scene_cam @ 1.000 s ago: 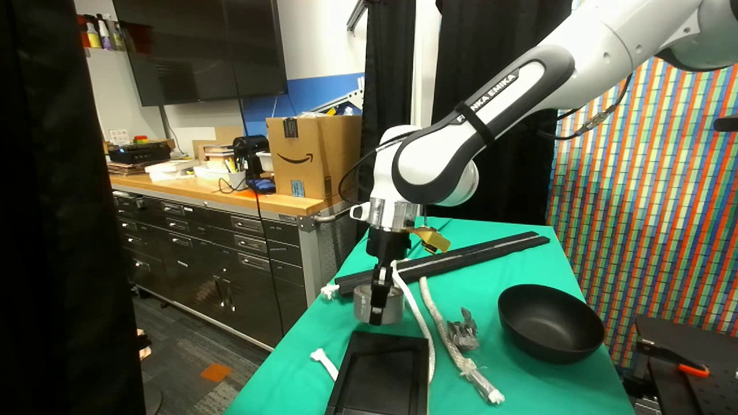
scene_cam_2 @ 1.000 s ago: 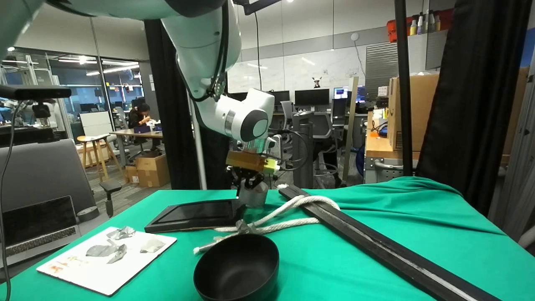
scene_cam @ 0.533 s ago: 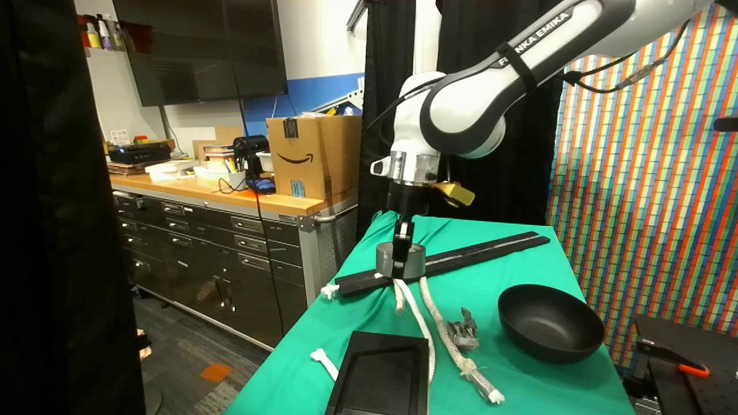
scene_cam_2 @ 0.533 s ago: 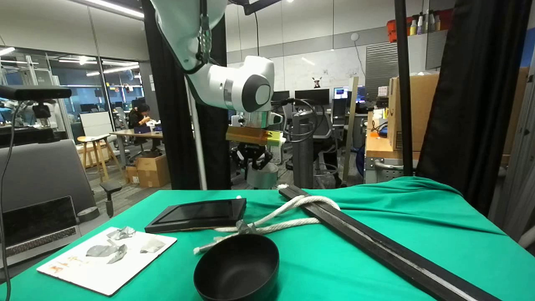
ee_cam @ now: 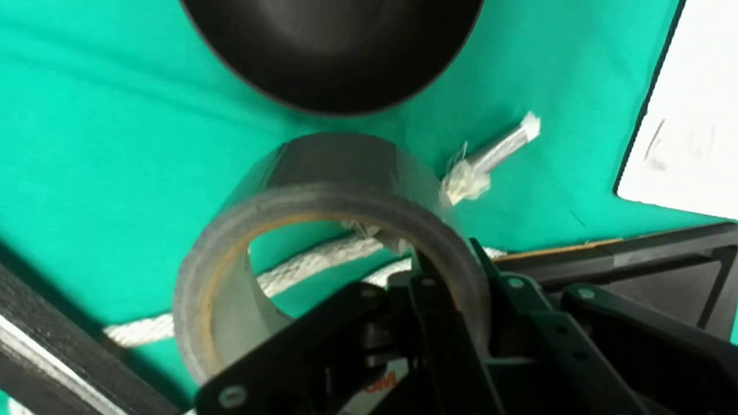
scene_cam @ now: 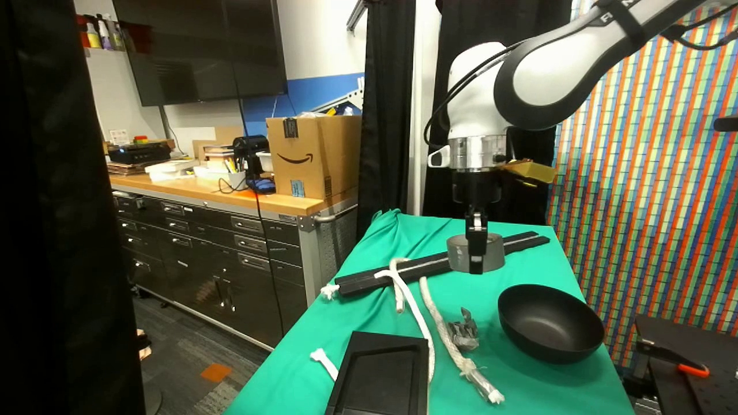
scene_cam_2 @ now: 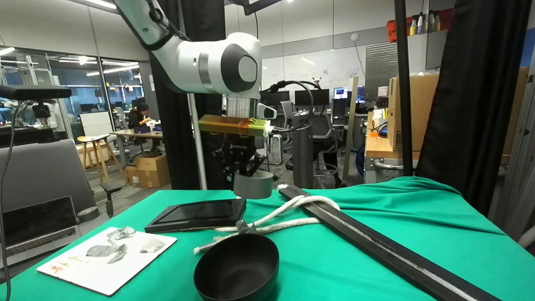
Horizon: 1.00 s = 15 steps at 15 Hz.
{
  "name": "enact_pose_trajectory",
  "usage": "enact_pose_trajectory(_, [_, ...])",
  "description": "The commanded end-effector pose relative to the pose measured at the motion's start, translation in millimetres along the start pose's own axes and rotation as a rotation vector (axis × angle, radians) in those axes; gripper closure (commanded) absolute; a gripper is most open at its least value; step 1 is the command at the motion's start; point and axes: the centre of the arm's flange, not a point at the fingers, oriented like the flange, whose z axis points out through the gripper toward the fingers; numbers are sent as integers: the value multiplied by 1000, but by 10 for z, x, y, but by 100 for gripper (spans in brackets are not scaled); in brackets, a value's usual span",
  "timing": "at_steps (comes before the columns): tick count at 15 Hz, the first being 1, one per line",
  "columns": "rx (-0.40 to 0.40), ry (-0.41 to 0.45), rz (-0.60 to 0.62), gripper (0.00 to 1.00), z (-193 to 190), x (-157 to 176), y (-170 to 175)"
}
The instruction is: Put the black masking tape in the bowl
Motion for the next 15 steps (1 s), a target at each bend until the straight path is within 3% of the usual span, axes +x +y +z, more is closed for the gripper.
enact_pose_trajectory(1, [-35,-28,37,90,-231,-465,-206])
enact_pose_trajectory(7, [-41,13,79,90,-282,-738,-229])
enact_pose_trajectory(15, [-20,-25,136,90,-8,-934,-120])
